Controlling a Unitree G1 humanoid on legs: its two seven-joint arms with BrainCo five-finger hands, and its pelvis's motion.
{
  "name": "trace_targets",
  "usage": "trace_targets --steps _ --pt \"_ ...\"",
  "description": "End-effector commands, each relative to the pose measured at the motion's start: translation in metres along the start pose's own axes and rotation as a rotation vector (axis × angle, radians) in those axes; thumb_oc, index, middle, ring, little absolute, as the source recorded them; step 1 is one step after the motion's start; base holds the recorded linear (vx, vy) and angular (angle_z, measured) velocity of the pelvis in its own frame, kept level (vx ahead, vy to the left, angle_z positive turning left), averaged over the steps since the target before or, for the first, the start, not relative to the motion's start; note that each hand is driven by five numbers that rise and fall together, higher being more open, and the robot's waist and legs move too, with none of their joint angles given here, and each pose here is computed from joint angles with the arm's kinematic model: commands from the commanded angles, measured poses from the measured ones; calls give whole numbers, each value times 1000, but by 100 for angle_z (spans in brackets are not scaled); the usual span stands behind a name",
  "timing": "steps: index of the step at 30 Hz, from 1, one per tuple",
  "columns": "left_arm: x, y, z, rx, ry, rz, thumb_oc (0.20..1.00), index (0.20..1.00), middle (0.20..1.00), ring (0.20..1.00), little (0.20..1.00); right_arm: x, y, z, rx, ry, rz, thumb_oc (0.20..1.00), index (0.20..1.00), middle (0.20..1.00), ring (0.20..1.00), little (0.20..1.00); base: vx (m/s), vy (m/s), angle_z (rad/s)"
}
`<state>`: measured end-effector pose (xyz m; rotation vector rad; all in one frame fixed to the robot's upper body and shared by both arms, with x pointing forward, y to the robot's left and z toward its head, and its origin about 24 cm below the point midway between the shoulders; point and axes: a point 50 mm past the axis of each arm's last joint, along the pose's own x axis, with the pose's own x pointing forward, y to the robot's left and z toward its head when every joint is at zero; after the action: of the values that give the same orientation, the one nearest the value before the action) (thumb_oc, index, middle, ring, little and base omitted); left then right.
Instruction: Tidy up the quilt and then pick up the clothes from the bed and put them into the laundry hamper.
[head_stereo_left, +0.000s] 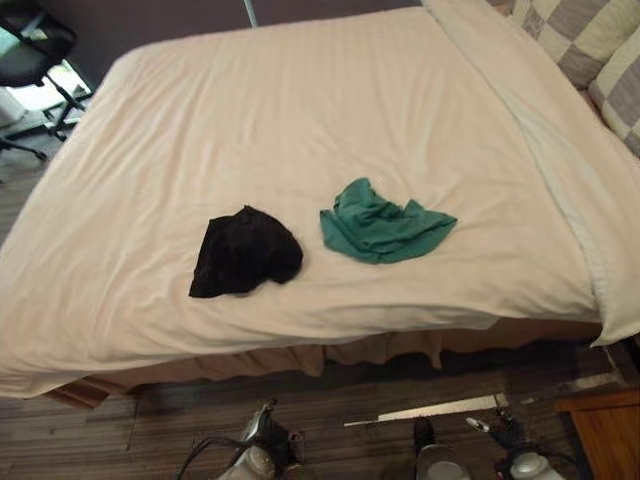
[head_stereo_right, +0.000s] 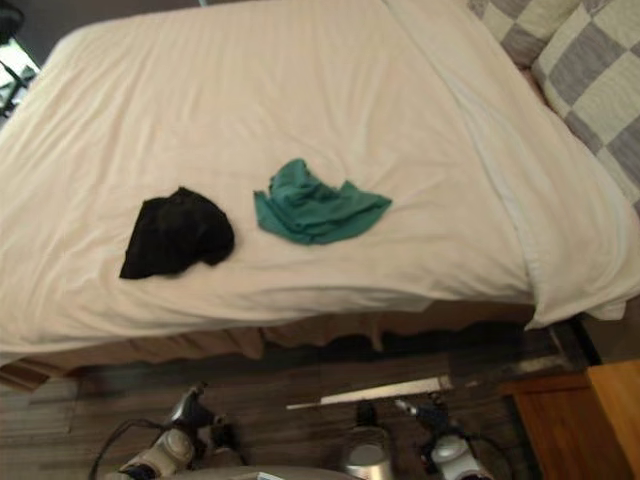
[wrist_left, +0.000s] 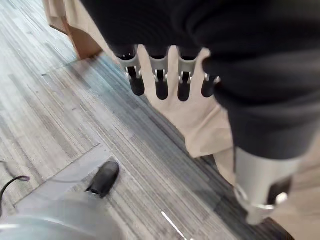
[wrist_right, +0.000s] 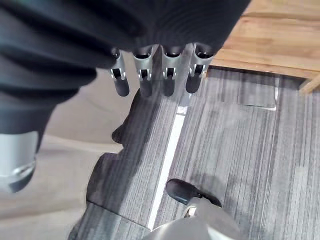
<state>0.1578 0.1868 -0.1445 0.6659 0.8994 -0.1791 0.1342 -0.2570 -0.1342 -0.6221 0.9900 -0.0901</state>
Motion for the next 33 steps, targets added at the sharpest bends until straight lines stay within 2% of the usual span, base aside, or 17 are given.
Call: trace_targets --steps 1,5,9,13,14,15,19,20,21,23,24,27,31,33 --pt "8 43 15 24 -55 123 1000 1000 1000 1000 1000 -3 37 52 -69 -177 104 1000 1000 1000 1000 1000 -30 480 -18" --pt "8 55 11 45 -46 136 1000 1000 1000 1000 1000 -4 44 69 -49 -231 126 1000 1000 1000 1000 1000 -13 380 -33" --pt "6 59 -8 94 50 147 1000 1000 1000 1000 1000 -3 45 53 -18 -163 121 1000 1000 1000 1000 1000 8 263 -5" --pt "1 59 -35 59 165 160 1000 1000 1000 1000 1000 -1 41 33 36 -58 87 1000 1000 1000 1000 1000 45 22 10" --pt "-10 57 -65 1 267 182 1000 1000 1000 1000 1000 0 32 14 68 23 38 1000 1000 1000 1000 1000 101 -17 -3" --pt "-14 60 -75 -53 305 212 1000 1000 1000 1000 1000 0 25 4 90 62 2 1000 1000 1000 1000 1000 149 -45 -9" --pt "-26 75 -100 -205 386 345 1000 1000 1000 1000 1000 -2 -1 -24 235 148 -115 1000 1000 1000 1000 1000 126 -52 -4" --pt "-32 92 -108 -275 390 446 1000 1000 1000 1000 1000 -4 -36 -32 336 130 -258 1000 1000 1000 1000 1000 84 -33 -4" --pt "-32 93 -108 -275 390 446 1000 1000 1000 1000 1000 -4 -36 -32 336 130 -258 1000 1000 1000 1000 1000 120 -44 -2" --pt "-34 132 -95 -285 287 581 1000 1000 1000 1000 1000 -10 -79 -30 412 43 -411 1000 1000 1000 1000 1000 79 -17 2" --pt "-39 179 -68 -282 121 722 1000 1000 1000 1000 1000 -21 -123 -17 428 -91 -544 1000 1000 1000 1000 1000 81 -8 5" --pt "-60 240 -16 -242 -161 896 1000 1000 1000 1000 1000 -35 -173 4 386 -236 -682 1000 1000 1000 1000 1000 52 -24 5" --pt "-97 284 42 -83 -454 1029 1000 1000 1000 1000 1000 -63 -222 49 234 -467 -829 1000 1000 1000 1000 1000 44 -48 -3" --pt "-107 284 64 28 -551 1031 1000 1000 1000 1000 1000 -77 -235 73 161 -581 -882 1000 1000 1000 1000 1000 33 -65 -4"
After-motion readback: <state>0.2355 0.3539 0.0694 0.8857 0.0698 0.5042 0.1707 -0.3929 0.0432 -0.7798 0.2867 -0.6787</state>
